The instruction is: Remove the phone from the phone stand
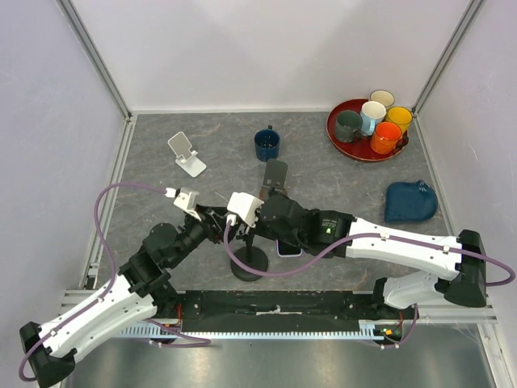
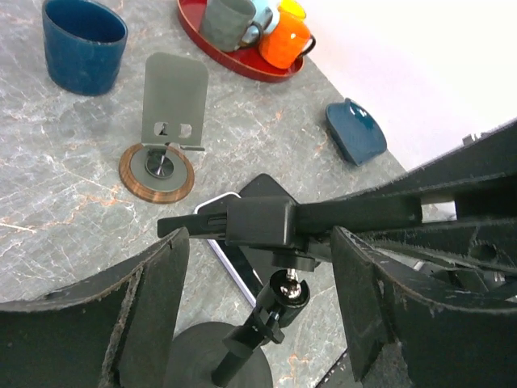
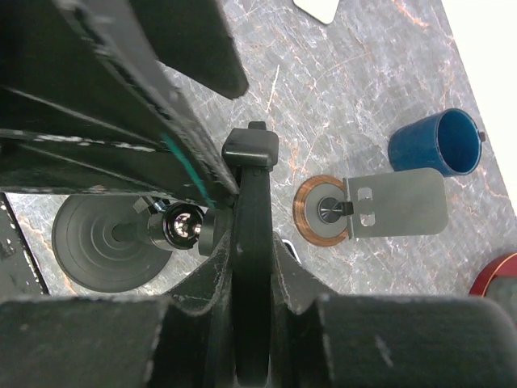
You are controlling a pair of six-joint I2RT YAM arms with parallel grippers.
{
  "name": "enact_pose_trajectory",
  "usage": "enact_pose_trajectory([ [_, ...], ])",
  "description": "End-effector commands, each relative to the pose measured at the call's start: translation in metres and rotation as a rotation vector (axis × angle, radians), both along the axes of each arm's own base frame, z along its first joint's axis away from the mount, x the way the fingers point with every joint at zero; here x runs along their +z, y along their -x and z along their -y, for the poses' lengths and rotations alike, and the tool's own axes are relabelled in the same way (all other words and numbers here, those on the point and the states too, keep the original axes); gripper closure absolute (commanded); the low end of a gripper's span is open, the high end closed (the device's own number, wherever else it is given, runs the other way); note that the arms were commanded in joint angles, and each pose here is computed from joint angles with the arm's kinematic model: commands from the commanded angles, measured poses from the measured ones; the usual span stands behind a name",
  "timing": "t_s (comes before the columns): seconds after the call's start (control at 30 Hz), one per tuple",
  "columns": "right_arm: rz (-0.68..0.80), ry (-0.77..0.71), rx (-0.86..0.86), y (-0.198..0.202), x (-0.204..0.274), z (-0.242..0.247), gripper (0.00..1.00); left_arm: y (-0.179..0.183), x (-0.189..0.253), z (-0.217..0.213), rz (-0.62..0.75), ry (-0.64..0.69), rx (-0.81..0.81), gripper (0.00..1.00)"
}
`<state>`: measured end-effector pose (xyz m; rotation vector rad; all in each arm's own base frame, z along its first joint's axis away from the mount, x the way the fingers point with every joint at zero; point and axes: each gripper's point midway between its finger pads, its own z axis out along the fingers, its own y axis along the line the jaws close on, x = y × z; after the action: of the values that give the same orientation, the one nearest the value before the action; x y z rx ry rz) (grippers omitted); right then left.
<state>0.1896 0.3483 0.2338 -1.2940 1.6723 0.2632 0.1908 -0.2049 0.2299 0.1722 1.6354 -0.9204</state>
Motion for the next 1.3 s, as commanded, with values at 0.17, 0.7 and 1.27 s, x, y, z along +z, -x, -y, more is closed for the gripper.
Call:
enact_pose_trajectory([
  [0.17, 0.092, -0.168, 0.065, 0.015, 0.042, -0.016, 1.00, -0.001, 0.008, -0.015, -0.208, 0.092, 0.047, 0.25],
  [0.7, 0.157, -0.092, 0.047, 0.025, 0.029, -0.027, 1.00, -0.009, 0.013, 0.007, -0.421, 0.230, 0.037, 0.27],
  [1.27, 0.215, -0.049, 0.007, 0.022, 0.025, -0.027, 1.00, 0.010, -0.005, 0.010, -0.547, 0.284, -0.005, 0.42],
])
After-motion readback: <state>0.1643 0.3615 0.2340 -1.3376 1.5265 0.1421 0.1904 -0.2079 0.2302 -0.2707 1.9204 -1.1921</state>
